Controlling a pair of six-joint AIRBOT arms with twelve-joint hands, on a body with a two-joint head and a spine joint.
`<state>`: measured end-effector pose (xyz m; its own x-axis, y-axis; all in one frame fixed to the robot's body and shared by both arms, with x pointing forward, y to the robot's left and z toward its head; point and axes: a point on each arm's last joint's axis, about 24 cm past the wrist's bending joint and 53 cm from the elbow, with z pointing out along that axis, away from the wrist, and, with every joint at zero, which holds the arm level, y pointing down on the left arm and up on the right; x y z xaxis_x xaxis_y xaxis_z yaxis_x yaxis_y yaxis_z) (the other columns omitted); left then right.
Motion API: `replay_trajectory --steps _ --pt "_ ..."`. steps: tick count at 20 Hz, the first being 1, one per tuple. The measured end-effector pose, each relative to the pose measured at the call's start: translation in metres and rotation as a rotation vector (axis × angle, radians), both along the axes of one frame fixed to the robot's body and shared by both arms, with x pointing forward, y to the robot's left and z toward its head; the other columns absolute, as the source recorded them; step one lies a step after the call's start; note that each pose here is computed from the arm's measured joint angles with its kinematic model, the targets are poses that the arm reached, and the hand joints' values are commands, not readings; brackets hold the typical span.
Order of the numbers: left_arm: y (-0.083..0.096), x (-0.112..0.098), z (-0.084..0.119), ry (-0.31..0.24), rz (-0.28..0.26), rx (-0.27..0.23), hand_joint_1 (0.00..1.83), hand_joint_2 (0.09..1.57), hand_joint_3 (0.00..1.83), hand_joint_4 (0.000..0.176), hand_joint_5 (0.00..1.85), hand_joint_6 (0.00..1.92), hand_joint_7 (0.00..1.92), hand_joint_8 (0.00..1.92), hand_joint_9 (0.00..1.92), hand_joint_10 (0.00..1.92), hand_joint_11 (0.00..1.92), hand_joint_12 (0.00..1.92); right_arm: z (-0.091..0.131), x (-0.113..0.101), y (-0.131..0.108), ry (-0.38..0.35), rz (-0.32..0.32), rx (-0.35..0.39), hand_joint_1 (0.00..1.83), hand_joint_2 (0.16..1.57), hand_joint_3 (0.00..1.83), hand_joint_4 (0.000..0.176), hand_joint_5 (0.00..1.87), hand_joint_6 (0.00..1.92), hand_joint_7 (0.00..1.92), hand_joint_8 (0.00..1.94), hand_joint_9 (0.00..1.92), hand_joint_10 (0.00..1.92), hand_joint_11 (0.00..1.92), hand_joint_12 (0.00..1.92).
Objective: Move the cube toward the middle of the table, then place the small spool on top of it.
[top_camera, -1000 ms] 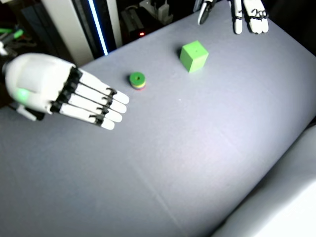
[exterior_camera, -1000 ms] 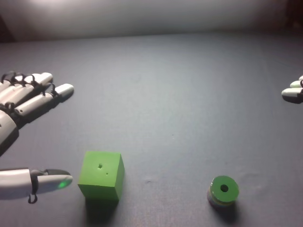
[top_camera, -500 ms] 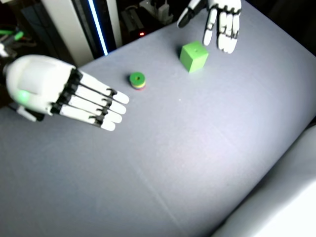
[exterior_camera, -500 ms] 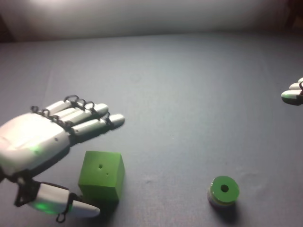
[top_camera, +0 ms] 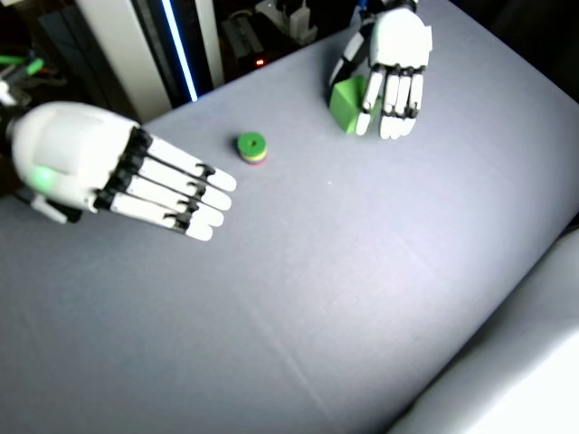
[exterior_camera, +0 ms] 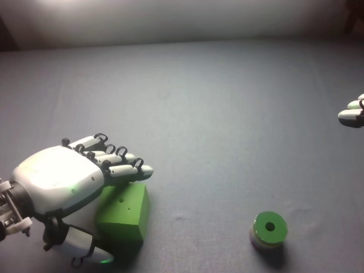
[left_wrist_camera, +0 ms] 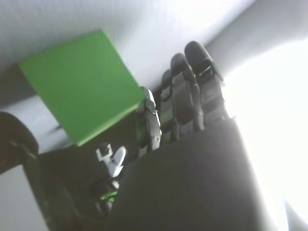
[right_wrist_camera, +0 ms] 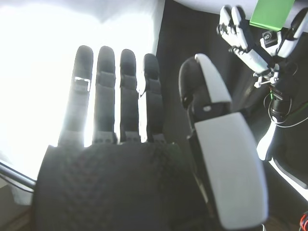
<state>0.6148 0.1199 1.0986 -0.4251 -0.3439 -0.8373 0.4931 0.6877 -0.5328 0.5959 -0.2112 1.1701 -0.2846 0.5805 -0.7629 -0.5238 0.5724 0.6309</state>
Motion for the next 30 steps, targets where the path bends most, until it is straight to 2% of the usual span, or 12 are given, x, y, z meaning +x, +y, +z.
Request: replay_trajectory --steps 2,3,4,6,9,14,18,24,25,26,29,30 --pt "-0.003 0.003 0.004 -0.011 0.0 -0.01 0.94 1.07 0.01 0.013 0.67 0.03 0.84 0.08 0.84 0.14 0.29 1.29 0.0 0.0 0.0 0.001 0.002 0.0 0.8 1.33 0.0 0.0 0.51 0.0 0.46 0.0 0.43 0.0 0.14 0.73" --pt "-0.004 0.004 0.005 -0.012 0.002 -0.017 1.19 1.12 0.0 0.0 0.84 0.74 1.01 0.86 0.9 0.75 0.38 1.53 0.0 0.0 0.0 0.0 0.001 -0.001 0.79 1.33 0.0 0.0 0.5 0.0 0.46 0.0 0.43 0.0 0.13 0.73" --pt "-0.005 0.007 0.009 -0.014 0.01 -0.036 1.1 1.15 0.0 0.0 0.9 1.01 1.01 0.86 0.84 1.24 0.4 1.72 0.0 0.0 0.0 0.001 -0.001 0.0 0.79 1.34 0.0 0.0 0.5 0.0 0.46 0.0 0.43 0.0 0.13 0.73" --pt "-0.011 0.013 0.018 -0.044 0.003 -0.047 1.07 1.13 0.0 0.013 0.94 1.03 0.95 1.07 0.71 1.62 0.29 1.86 0.0 0.0 0.0 0.001 -0.001 0.0 0.82 1.33 0.0 0.0 0.51 0.0 0.47 0.0 0.45 0.01 0.16 0.75" --pt "-0.021 0.029 0.037 -0.089 0.006 -0.084 1.05 1.15 0.0 0.021 0.91 1.08 0.93 1.22 0.78 1.57 0.41 1.81 -0.001 0.0 0.0 0.002 0.001 -0.001 0.83 1.33 0.0 0.0 0.51 0.0 0.47 0.0 0.46 0.0 0.16 0.75" --pt "-0.057 0.067 0.074 -0.147 -0.02 -0.165 1.25 1.09 0.0 0.0 0.99 0.82 1.08 0.98 0.9 0.82 0.52 1.43 -0.001 0.001 0.0 0.001 0.0 0.0 0.89 1.32 0.0 0.0 0.52 0.0 0.47 0.0 0.45 0.0 0.12 0.79" --pt "-0.095 0.089 0.09 -0.166 -0.059 -0.157 1.29 1.05 0.0 0.0 1.22 0.29 1.13 0.99 1.08 0.78 0.77 1.41 -0.004 0.001 0.001 0.002 0.002 0.002 0.9 1.31 0.0 0.0 0.54 0.0 0.5 0.01 0.46 0.01 0.1 0.87" --pt "-0.113 0.097 0.062 -0.067 -0.066 -0.154 1.28 1.06 0.0 0.0 1.12 0.56 1.13 0.94 1.15 0.45 0.74 1.27 -0.002 0.004 0.005 -0.009 0.012 0.009 0.81 1.37 0.0 0.0 0.69 0.0 0.61 0.0 0.51 0.0 0.04 0.92" --pt "-0.111 0.101 0.059 -0.053 -0.055 -0.158 1.17 1.07 0.01 0.0 1.07 0.78 1.01 0.44 0.99 0.36 0.47 1.29 -0.002 0.003 0.006 -0.009 0.013 0.009 0.83 1.37 0.0 0.0 0.69 0.0 0.63 0.0 0.53 0.0 0.08 0.87" --pt "-0.109 0.102 0.053 -0.035 -0.048 -0.157 1.05 1.02 0.0 0.0 0.89 0.29 0.98 0.22 0.92 0.31 0.36 1.32 -0.003 0.003 0.006 -0.007 0.013 0.011 0.85 1.37 0.0 0.0 0.7 0.0 0.63 0.0 0.55 0.01 0.11 0.86" --pt "-0.116 0.098 0.044 -0.014 -0.063 -0.149 0.86 0.95 0.0 0.0 0.61 0.0 0.81 0.03 0.61 0.59 0.23 1.41 -0.003 0.003 0.008 -0.007 0.018 0.011 0.8 1.38 0.0 0.0 0.7 0.0 0.63 0.0 0.53 0.0 0.08 0.86" --pt "-0.116 0.098 0.043 -0.01 -0.062 -0.148 0.83 0.94 0.0 0.034 0.5 0.0 0.7 0.0 0.58 0.43 0.18 1.25 -0.002 0.003 0.009 -0.009 0.021 0.013 0.78 1.38 0.0 0.0 0.7 0.0 0.63 0.0 0.53 0.0 0.09 0.86"
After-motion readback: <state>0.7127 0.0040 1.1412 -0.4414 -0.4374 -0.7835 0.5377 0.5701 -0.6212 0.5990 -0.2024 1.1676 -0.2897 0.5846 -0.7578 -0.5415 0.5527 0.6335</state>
